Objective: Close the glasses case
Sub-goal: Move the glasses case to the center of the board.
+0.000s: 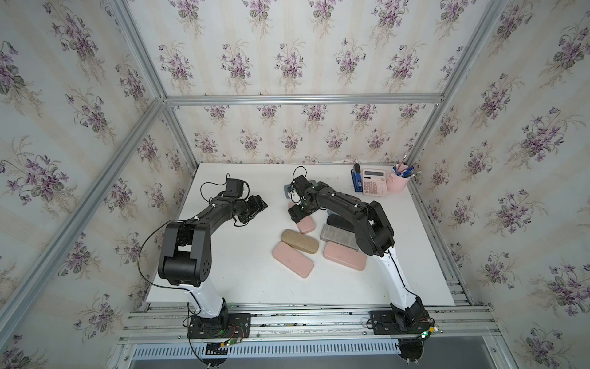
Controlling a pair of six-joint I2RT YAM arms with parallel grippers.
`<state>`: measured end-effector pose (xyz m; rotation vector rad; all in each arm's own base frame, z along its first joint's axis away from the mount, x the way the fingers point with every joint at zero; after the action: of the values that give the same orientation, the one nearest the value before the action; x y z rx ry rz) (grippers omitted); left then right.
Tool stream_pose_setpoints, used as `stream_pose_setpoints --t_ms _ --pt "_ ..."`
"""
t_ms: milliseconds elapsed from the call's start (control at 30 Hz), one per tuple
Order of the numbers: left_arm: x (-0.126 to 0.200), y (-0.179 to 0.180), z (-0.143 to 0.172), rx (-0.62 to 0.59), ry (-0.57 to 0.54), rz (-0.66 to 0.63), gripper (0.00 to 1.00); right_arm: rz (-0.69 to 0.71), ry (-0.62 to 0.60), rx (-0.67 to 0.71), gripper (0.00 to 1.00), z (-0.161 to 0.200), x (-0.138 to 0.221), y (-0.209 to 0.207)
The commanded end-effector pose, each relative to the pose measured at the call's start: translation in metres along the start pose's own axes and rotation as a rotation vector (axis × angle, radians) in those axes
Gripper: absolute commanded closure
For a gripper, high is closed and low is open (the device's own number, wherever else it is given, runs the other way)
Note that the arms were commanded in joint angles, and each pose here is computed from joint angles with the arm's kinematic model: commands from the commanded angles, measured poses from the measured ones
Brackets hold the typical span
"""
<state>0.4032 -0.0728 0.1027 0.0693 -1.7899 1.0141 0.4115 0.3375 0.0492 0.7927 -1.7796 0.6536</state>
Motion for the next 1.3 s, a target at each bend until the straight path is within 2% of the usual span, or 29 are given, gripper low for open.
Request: stream_pose_setpoints --t_ms 0,167,333,467,800,933,1033,1267 --pt "0.001 -0.003 -0.001 -0.017 -0.002 0.018 0.21 0.037 0.058 0.044 0.16 0.008 -0.005 -0.004" --pt "0.004 -0.002 -0.001 -0.028 -0.003 0.015 0.21 0.084 0.071 0.115 0.18 0.014 0.001 -0.001" --pt "0.006 -0.001 -0.001 -0.038 -0.004 0.014 0.21 0.096 0.025 0.195 0.27 0.023 0.015 0.004" --pt "0.006 -0.002 0.0 -0.038 0.0 0.017 0.21 0.098 0.039 0.246 0.33 0.032 0.018 0.005" --pt "-0.003 -0.002 0.002 -0.035 0.024 0.022 0.21 0.041 -0.067 0.356 0.3 0.027 0.04 0.028" --pt "-0.009 -0.007 -0.001 -0.031 0.039 0.025 0.21 0.023 -0.052 0.367 0.27 0.031 0.042 0.031" --pt "-0.015 -0.015 -0.006 -0.029 0.057 0.03 0.19 -0.011 -0.048 0.373 0.23 0.036 0.042 0.037" --pt "-0.031 -0.054 -0.024 -0.099 0.064 -0.001 0.16 0.016 -0.057 0.372 0.12 0.034 0.049 0.033"
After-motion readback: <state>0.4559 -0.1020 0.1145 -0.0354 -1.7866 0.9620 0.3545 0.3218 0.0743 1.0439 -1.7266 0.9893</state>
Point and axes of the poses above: each gripper's point midway between its finger pads, its own x axis back along the fingers, its own y axis along the line the jaws close on, z = x × y, the point moved 3 cm from there along x, back along the fingers, and after that the axes turned 12 degrees about x, right-handed, at the moved point
